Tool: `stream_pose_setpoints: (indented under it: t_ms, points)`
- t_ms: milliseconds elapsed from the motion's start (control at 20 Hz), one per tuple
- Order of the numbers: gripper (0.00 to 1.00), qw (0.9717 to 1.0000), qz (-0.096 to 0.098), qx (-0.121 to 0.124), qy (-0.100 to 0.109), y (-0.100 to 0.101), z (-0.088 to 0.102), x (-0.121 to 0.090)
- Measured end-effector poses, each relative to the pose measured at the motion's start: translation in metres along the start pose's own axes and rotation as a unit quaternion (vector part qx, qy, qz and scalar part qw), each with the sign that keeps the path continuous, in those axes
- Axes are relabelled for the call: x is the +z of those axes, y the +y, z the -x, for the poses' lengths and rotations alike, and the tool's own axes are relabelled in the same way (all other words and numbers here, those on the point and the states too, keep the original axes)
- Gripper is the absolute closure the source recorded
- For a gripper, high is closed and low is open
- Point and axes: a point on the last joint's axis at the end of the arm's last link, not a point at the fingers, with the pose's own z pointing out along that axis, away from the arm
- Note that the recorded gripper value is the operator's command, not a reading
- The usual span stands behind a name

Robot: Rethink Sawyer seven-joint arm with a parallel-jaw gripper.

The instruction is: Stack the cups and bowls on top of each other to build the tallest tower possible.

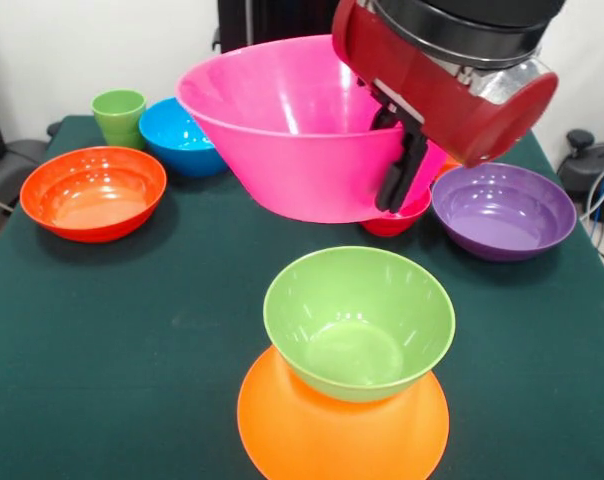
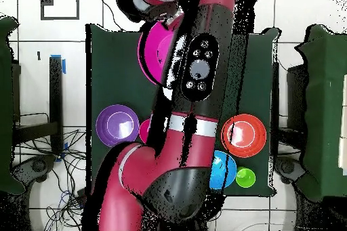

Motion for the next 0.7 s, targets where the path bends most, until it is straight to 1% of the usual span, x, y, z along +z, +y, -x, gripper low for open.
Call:
stream_pose_setpoints:
  t_ms: [300, 450, 700]
  points:
    - [1.0, 0.9999, -0.003, 0.006, 0.008, 0.01, -0.003, -0.005]
    - [1.0, 0.9998, -0.007, 0.012, 0.012, 0.019, -0.007, -0.007]
    - [1.0, 0.9996, -0.013, 0.016, 0.016, 0.029, -0.01, -0.004]
